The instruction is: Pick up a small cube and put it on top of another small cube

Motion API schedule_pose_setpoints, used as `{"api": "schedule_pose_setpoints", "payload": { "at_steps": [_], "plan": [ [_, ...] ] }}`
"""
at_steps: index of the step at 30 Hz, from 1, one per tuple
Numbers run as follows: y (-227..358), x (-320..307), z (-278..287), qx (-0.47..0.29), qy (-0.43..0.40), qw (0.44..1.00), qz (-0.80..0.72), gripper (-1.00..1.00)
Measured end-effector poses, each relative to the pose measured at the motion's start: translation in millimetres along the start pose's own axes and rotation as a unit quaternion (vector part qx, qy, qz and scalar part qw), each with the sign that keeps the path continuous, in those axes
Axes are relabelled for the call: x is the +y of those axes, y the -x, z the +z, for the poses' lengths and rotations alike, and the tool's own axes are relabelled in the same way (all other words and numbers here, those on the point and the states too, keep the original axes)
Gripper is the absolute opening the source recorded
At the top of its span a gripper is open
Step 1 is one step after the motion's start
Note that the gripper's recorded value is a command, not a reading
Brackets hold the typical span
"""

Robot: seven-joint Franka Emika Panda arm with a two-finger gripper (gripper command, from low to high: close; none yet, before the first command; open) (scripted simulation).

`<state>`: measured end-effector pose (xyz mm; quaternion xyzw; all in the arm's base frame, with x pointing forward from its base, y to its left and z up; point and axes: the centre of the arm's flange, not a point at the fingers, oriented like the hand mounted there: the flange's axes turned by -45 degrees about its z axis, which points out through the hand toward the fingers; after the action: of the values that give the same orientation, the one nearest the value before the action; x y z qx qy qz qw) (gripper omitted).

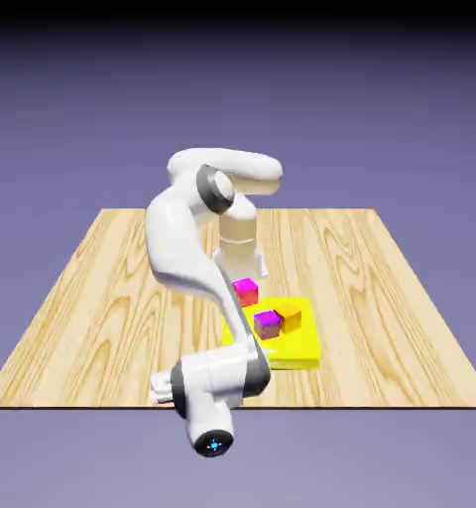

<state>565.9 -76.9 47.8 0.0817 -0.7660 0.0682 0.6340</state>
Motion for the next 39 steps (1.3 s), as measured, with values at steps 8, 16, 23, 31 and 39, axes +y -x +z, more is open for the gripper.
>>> {"api": "schedule_pose_setpoints", "payload": {
  "at_steps": [8, 16, 23, 31, 39],
  "plan": [
    [-23, 7, -34, -0.007, 0.005, 1.000, -0.008, -1.00],
    [-61, 33, -21, -0.029, 0.025, 0.999, -0.032, -1.00],
    [-96, 60, 4, -0.037, 0.045, 0.998, -0.037, -1.00],
    [-133, 92, 49, -0.031, 0.071, 0.997, -0.025, -1.00],
    [-161, 124, 112, -0.007, 0.103, 0.995, 0.011, -1.00]
  ]
}}
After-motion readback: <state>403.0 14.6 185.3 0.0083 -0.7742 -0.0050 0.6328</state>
